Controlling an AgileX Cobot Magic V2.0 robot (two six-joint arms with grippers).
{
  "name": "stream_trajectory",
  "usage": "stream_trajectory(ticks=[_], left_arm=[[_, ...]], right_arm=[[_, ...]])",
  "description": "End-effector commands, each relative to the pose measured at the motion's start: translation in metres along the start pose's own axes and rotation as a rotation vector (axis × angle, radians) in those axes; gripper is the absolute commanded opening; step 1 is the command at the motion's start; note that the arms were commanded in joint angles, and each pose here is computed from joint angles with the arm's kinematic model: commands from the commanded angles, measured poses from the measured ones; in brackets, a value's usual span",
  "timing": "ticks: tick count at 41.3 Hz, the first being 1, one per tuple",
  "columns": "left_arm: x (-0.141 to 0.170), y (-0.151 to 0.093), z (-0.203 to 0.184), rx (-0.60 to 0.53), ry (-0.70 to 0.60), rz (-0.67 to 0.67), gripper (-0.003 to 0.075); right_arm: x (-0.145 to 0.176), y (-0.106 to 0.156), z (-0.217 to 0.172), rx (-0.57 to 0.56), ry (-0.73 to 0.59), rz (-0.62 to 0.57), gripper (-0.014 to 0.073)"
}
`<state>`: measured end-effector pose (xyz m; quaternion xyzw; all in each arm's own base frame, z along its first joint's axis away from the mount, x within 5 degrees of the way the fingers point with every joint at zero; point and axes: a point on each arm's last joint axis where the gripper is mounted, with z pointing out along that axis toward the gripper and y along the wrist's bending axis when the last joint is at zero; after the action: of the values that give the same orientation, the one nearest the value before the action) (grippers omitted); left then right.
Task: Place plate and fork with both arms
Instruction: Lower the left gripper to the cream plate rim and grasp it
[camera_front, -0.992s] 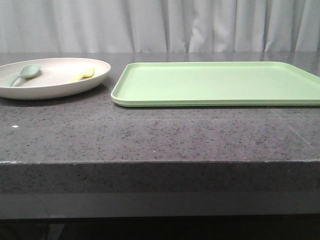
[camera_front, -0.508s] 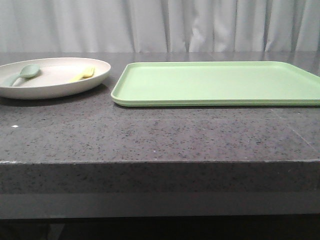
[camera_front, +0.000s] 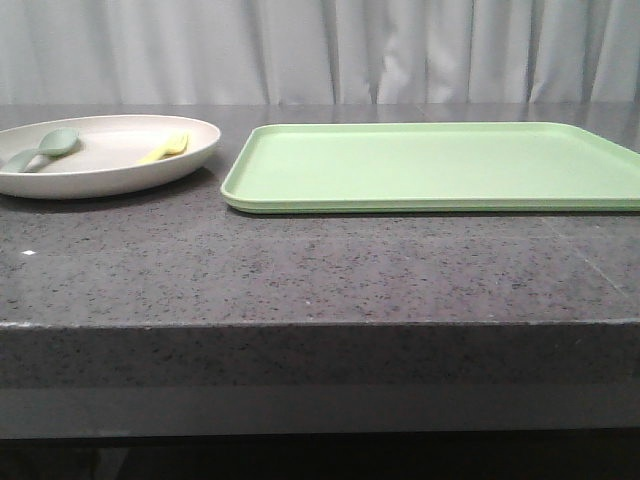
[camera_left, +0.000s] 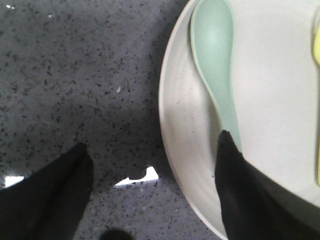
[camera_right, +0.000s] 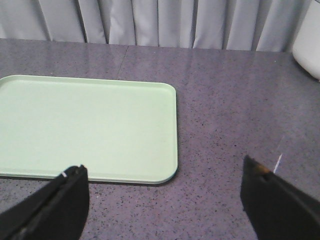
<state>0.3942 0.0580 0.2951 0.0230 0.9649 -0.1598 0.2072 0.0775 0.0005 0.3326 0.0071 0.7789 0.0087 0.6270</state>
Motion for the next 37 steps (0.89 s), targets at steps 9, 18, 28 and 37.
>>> stream_trajectory(ticks=[9,18,28,37], left_arm=[[-0.021,-0.013,-0.013,0.044,-0.058,0.043,0.0382],[-0.026,-0.02,0.004,0.049,-0.056,0.062,0.0368],[-0.031,-0.017,0.015,0.05,-0.045,0.063,0.0353],[-0.031,-0.02,0.017,0.051,-0.041,0.071,0.0196]], right_arm=[[-0.016,0.0,-0.001,0.004,-0.096,-0.014,0.0634],[-0.016,0.0,-0.001,0.004,-0.096,-0.014,0.0634],[-0.016,0.0,-0.001,0.004,-0.096,-0.014,0.0634],[-0.016,0.0,-0.001,0.004,-0.096,-0.014,0.0634]])
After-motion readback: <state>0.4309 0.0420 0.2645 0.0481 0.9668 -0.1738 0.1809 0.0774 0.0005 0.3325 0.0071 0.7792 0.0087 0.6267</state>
